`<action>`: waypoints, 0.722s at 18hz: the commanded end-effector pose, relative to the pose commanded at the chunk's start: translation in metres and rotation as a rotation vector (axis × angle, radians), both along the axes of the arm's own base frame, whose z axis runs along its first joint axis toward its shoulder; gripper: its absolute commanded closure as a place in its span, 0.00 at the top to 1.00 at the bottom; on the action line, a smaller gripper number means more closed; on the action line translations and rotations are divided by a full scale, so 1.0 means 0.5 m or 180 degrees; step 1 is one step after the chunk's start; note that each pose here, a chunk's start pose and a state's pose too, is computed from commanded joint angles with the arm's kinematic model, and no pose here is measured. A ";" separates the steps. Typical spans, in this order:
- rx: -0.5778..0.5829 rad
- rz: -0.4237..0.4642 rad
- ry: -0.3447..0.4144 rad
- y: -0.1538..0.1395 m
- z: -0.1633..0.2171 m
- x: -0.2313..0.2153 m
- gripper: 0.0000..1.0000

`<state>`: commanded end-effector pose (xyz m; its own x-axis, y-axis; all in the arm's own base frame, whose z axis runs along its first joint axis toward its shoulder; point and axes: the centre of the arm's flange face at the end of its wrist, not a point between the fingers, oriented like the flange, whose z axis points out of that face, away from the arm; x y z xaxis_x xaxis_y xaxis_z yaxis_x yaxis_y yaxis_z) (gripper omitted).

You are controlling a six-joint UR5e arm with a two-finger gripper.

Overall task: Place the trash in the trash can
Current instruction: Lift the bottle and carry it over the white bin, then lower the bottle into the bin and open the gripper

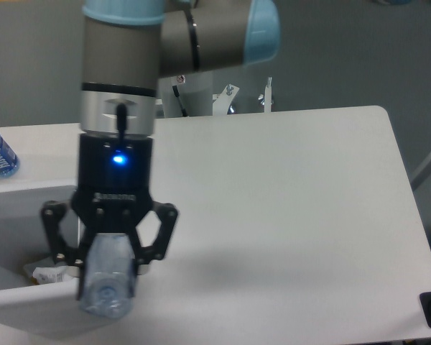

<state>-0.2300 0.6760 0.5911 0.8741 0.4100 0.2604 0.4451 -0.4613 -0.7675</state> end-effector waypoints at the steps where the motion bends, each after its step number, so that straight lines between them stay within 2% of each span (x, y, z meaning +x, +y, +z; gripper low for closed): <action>1: 0.0002 -0.0033 -0.0002 0.003 0.001 0.013 0.56; 9: -0.0116 -0.0408 -0.0089 0.067 -0.066 0.127 0.57; 11: -0.0152 -0.0438 -0.0100 0.070 -0.079 0.137 0.68; 13: -0.0174 -0.0443 -0.0112 0.069 -0.086 0.141 1.00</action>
